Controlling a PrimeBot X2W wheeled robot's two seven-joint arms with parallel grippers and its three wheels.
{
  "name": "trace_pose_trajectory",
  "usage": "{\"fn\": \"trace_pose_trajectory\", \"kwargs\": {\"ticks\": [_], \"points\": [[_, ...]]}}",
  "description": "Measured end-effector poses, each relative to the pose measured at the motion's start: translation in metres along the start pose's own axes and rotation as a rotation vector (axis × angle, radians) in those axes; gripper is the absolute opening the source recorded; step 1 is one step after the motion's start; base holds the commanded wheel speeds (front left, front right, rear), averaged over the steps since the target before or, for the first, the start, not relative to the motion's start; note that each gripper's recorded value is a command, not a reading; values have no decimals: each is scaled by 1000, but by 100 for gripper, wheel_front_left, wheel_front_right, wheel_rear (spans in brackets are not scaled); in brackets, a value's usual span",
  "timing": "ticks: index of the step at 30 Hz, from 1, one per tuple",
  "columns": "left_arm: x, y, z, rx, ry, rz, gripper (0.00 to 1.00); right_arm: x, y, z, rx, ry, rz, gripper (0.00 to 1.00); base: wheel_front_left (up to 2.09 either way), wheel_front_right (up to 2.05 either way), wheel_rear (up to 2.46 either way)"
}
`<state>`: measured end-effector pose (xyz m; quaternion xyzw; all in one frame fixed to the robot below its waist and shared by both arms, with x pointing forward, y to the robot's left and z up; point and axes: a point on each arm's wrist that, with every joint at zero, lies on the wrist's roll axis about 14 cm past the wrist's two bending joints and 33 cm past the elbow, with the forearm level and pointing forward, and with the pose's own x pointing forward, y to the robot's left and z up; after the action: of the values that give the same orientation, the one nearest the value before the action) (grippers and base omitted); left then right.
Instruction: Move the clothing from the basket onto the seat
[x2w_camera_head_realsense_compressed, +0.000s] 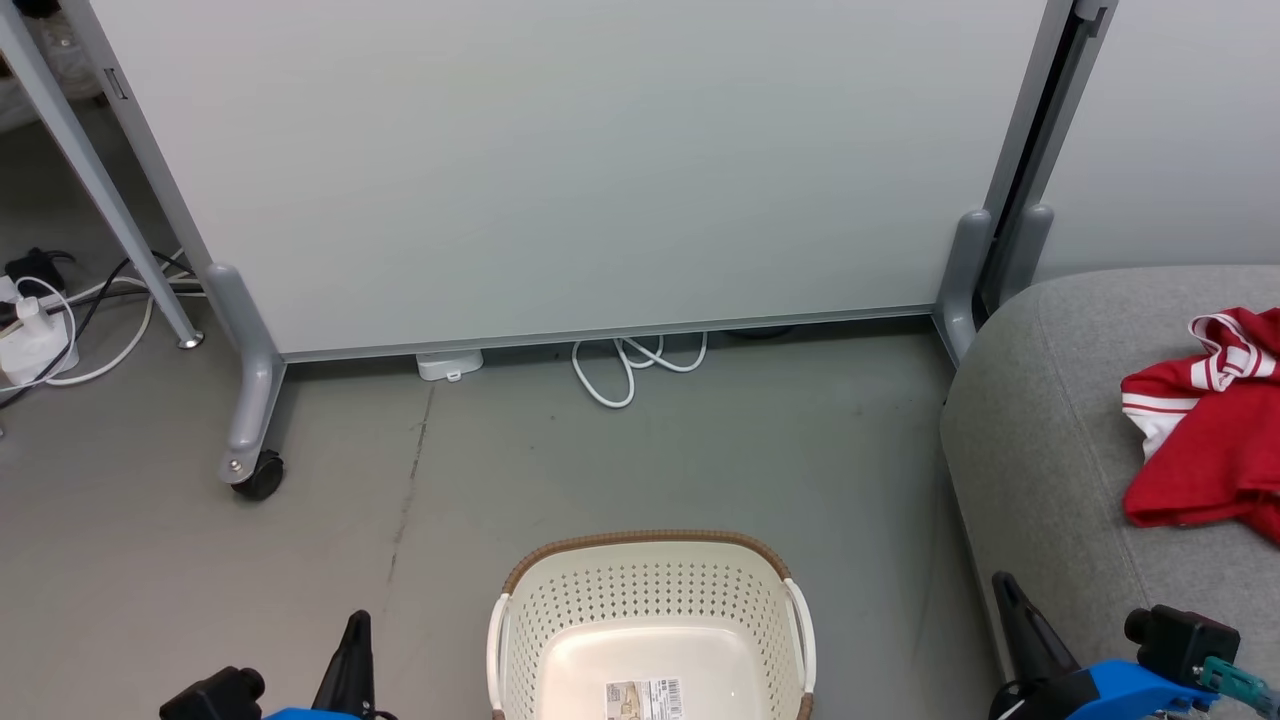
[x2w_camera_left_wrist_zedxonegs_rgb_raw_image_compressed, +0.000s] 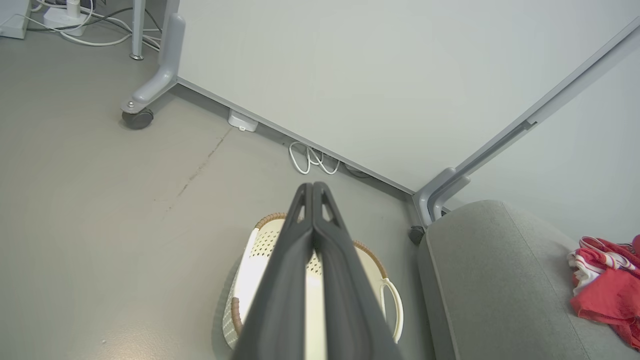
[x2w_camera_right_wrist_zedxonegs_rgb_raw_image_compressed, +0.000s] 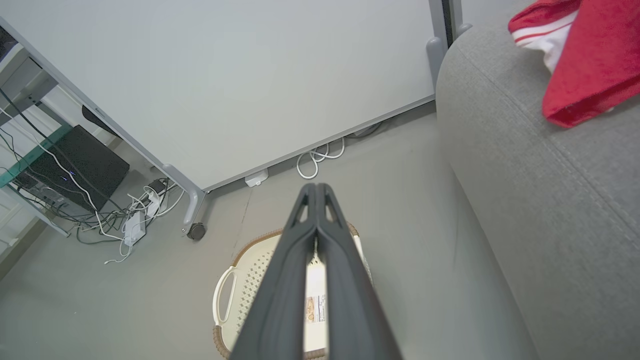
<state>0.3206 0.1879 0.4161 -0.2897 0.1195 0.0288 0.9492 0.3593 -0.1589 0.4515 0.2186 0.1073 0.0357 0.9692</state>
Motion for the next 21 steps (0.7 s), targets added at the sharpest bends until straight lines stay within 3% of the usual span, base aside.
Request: {"fn": "trace_pose_trajectory", "kwargs": {"ticks": [21], "points": [[14,-8,26,-283,-51,-5,0,5,-4,17,321,-49,-7,0,0,0,0]]}}
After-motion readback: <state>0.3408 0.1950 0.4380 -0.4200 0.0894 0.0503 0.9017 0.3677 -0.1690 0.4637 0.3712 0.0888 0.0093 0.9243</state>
